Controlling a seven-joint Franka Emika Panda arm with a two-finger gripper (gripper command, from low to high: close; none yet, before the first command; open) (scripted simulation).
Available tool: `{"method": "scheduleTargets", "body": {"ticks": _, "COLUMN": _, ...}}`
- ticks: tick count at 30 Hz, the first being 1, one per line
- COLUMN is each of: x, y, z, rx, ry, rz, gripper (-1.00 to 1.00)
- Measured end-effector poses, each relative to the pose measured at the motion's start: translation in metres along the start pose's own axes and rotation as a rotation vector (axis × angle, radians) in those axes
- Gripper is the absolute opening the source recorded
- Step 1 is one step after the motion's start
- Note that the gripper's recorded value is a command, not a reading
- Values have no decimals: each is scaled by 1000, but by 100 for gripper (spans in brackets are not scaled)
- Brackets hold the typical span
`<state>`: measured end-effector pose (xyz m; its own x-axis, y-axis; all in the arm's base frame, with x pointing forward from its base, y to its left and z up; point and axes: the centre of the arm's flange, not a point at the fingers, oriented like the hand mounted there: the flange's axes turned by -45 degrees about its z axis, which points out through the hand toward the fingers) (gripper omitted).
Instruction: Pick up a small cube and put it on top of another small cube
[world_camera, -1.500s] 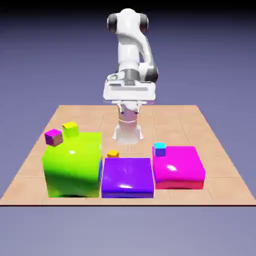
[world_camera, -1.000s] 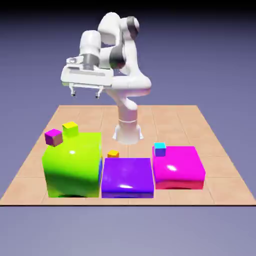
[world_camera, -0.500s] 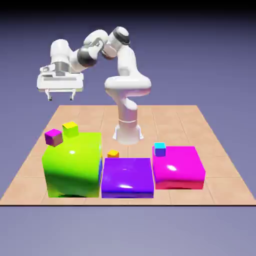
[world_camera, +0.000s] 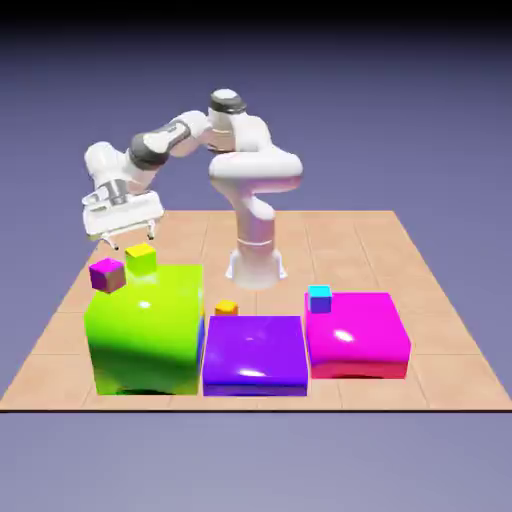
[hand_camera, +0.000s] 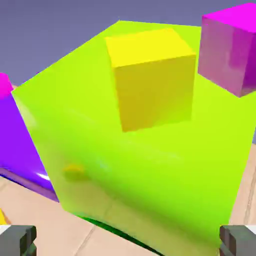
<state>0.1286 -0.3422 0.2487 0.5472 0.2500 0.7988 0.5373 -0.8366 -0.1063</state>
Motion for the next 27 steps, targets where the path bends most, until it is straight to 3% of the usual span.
{"method": "scheduleTargets", "body": {"ticks": 16, "x": -93, "y": -75, "z": 179, "rx": 445, "ry": 366, "rz": -312, "gripper": 0}}
{"method": "scheduleTargets", "body": {"ticks": 22, "x": -96, "y": -99, "z": 235, "rx": 458, "ry": 380, "rz": -323, "gripper": 0}}
{"method": "scheduleTargets", "body": {"ticks": 23, "x": -96, "y": -100, "z": 238, "rx": 458, "ry": 380, "rz": -323, "gripper": -100}}
{"method": "scheduleTargets", "body": {"ticks": 27, "x": -96, "y": -89, "z": 213, "rx": 459, "ry": 379, "rz": -322, "gripper": -100}}
